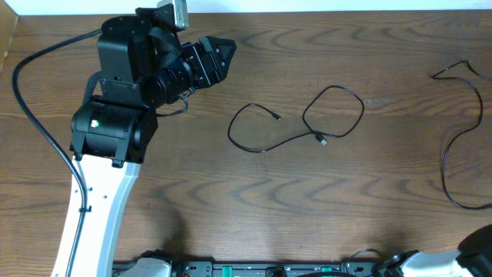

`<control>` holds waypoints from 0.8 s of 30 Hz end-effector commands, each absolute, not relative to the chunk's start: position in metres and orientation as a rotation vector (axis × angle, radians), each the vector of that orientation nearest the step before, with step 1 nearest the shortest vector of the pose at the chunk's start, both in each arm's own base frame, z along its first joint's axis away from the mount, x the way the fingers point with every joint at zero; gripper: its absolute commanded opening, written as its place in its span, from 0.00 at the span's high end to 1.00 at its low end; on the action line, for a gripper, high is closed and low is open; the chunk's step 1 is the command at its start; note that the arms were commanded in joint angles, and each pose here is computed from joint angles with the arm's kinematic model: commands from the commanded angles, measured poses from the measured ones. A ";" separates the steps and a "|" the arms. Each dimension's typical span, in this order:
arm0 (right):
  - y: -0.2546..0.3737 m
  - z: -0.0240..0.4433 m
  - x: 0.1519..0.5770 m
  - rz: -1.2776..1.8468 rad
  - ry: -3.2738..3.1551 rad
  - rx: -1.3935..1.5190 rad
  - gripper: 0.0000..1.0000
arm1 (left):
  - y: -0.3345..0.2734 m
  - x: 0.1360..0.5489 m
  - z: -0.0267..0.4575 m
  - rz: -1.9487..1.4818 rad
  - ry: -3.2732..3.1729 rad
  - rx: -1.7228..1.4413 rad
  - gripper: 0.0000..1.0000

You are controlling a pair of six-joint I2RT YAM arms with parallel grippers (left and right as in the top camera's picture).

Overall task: Untangle cables
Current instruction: 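Return the right gripper to the black cable at center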

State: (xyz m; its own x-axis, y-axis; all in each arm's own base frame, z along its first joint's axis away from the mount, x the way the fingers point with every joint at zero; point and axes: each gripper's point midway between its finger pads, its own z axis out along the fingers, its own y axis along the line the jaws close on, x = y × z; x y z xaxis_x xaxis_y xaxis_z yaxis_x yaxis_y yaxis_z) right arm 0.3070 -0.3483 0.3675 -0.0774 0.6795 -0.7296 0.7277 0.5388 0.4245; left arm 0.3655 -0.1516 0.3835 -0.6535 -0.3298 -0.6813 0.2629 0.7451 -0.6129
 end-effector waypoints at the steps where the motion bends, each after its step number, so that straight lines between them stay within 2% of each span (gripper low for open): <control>1: -0.363 0.317 0.311 -0.051 1.890 1.259 0.31 | -0.149 0.367 0.383 -0.870 2.105 -0.042 0.37; 5: -0.362 0.288 0.319 0.034 1.953 1.291 0.17 | -0.148 0.366 0.381 -0.869 2.115 -0.045 0.37; 8: -0.353 0.286 0.330 0.125 1.974 1.231 0.09 | -0.148 0.366 0.381 -0.869 2.116 -0.045 0.37; 12: -0.328 0.295 0.349 0.256 2.003 1.082 0.06 | -0.148 0.366 0.380 -0.869 2.117 -0.045 0.37; 16: -0.241 0.310 0.398 0.520 2.096 0.658 0.09 | -0.148 0.363 0.375 -0.818 2.128 0.033 0.36; 18: -0.215 0.307 0.410 0.546 2.141 0.570 0.09 | -0.144 0.363 0.369 -0.775 2.149 0.038 0.36; 19: -0.179 0.303 0.422 0.577 2.195 0.447 0.09 | -0.132 0.365 0.360 -0.694 2.178 -0.017 0.36; 24: -0.086 0.282 0.444 0.567 2.363 0.173 0.08 | -0.092 0.366 0.337 -0.502 2.261 -0.165 0.30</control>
State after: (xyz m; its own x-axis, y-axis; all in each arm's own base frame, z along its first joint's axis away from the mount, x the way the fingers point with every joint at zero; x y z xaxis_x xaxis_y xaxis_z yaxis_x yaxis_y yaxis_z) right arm 0.4344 -0.1398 0.2864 -0.6889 0.4534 -0.5655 0.1171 0.8395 0.5306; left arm 0.3575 -0.1263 0.3456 -0.7000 -0.2596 -0.6653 0.1542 0.8546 -0.4958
